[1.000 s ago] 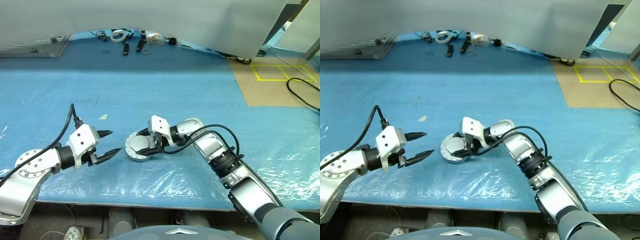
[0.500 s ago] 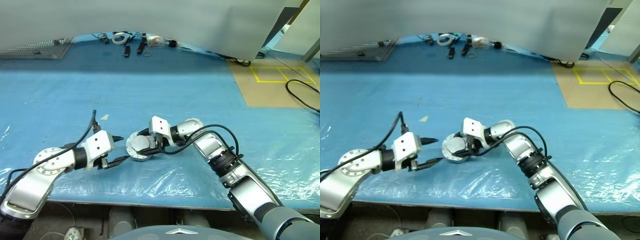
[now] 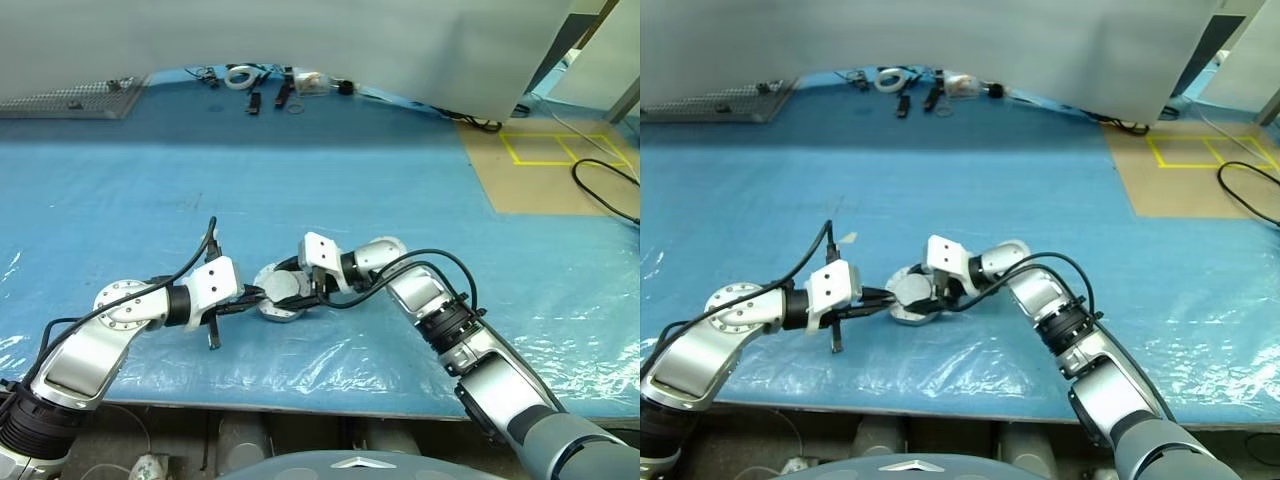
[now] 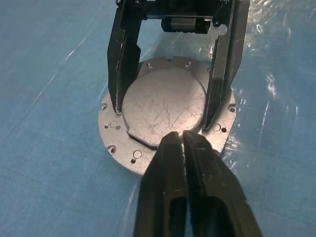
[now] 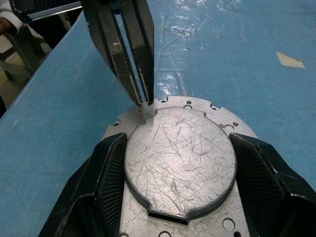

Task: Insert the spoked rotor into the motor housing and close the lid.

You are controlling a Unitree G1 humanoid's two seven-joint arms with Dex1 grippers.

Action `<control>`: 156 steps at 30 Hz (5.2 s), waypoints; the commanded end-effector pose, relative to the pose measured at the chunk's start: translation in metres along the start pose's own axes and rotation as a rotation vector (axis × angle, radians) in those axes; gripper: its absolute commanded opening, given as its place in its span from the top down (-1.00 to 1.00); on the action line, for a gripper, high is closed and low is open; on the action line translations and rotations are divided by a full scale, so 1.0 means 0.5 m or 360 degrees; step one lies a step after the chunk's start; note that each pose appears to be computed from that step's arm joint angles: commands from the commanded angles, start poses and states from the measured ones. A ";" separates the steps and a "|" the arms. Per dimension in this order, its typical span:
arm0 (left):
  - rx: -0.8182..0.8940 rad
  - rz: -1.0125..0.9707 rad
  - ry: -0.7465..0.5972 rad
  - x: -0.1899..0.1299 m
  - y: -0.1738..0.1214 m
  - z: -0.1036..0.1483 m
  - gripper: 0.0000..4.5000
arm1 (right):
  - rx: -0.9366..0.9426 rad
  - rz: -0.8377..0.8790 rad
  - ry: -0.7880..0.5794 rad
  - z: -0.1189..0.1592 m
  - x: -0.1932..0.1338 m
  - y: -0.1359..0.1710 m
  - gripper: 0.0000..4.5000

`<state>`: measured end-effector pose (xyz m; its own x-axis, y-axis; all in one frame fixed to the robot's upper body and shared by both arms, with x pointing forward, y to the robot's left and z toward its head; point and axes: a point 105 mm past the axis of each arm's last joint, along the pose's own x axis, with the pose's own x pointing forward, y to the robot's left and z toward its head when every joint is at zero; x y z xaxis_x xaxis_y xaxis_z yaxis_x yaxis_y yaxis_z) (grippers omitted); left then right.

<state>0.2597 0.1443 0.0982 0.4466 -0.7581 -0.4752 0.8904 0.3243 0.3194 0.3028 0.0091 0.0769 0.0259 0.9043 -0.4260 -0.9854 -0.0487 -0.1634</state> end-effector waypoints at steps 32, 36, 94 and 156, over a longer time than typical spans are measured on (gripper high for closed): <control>0.0109 -0.0040 0.0058 0.045 -0.004 -0.006 1.00 | 0.0325 -0.0013 0.0058 -0.038 -0.014 0.001 -0.99; 0.0123 -0.0038 0.0052 0.047 -0.001 -0.003 1.00 | 0.0276 -0.0062 0.0022 -0.009 -0.041 -0.021 -0.99; 0.0117 0.0046 0.0002 0.049 0.010 0.004 1.00 | 0.1604 -0.0171 -0.0209 -0.050 -0.119 0.033 -0.99; -0.0482 0.0474 -0.0839 -0.068 0.117 0.168 1.00 | 0.1705 -0.0100 -0.0419 -0.011 -0.089 0.012 0.48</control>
<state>0.2937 0.1374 0.1790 0.6326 -0.7745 0.0036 0.7690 0.6287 0.1152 0.2955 -0.0376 0.0792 0.1708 0.9502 -0.2605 -0.5973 0.3101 0.7397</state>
